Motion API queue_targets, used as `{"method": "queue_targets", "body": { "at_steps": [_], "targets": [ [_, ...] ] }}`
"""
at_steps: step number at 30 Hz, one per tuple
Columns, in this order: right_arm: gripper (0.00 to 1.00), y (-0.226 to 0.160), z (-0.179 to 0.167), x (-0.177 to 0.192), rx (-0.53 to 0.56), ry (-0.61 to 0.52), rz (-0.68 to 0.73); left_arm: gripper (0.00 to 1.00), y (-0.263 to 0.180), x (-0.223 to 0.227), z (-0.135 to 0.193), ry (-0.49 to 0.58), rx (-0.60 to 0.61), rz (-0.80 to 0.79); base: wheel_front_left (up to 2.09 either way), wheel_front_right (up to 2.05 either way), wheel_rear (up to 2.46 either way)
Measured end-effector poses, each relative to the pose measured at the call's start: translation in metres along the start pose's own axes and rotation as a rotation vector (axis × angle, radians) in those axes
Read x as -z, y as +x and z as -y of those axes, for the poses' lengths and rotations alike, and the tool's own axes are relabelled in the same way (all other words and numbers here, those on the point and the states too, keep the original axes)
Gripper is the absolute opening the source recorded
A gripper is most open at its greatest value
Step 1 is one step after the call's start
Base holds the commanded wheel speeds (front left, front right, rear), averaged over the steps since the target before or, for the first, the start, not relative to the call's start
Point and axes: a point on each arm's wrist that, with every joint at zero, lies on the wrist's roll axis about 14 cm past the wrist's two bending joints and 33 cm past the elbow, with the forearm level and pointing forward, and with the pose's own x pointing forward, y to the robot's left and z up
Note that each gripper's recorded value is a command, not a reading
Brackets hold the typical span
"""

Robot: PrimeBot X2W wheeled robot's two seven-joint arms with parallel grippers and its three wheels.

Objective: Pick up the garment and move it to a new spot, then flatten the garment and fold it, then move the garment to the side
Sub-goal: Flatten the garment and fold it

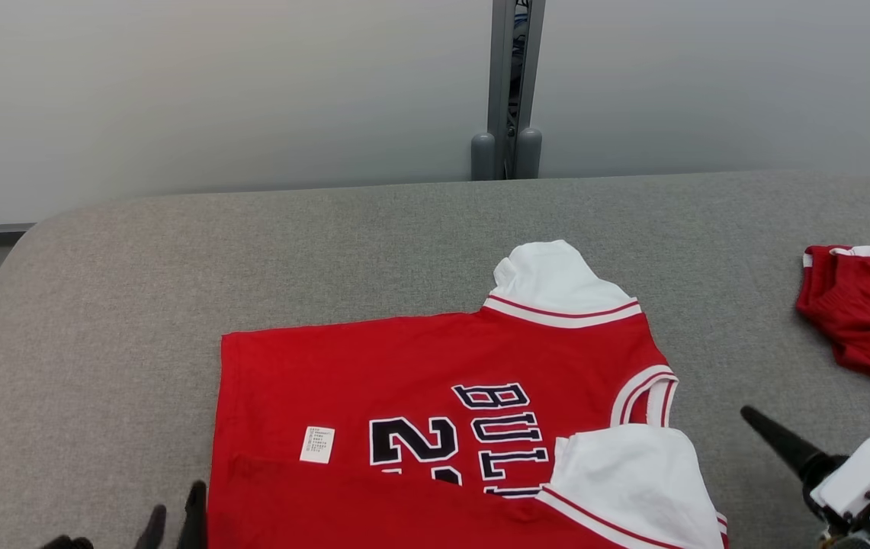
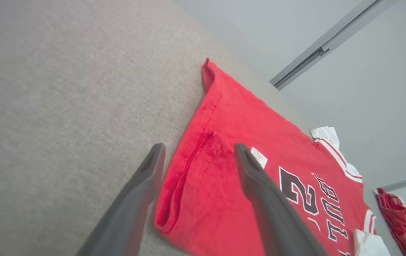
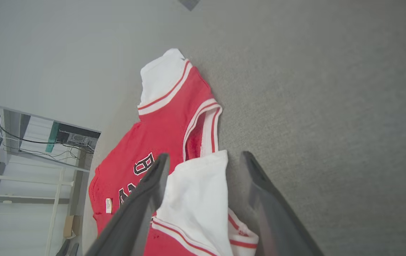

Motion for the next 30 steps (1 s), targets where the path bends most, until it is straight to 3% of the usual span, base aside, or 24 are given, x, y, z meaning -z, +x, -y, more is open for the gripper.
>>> {"method": "queue_targets", "body": {
  "at_steps": [6,13,20,30],
  "targets": [
    [1.00,0.008,-0.018,-0.045,-0.039,-0.130,0.183,1.00,0.019,-0.052,0.026,0.112,0.066,0.161,0.00,0.00,0.00],
    [1.00,0.021,-0.039,-0.065,-0.077,-0.256,0.297,1.00,0.032,-0.072,0.053,0.219,0.123,0.258,0.00,0.00,0.00],
    [1.00,0.033,-0.053,-0.069,-0.095,-0.353,0.348,1.00,0.042,-0.069,0.067,0.308,0.161,0.280,0.00,0.00,0.00],
    [1.00,0.035,-0.060,-0.075,-0.100,-0.387,0.427,1.00,0.047,-0.056,0.064,0.357,0.163,0.257,0.00,0.00,0.00]
  ]
}}
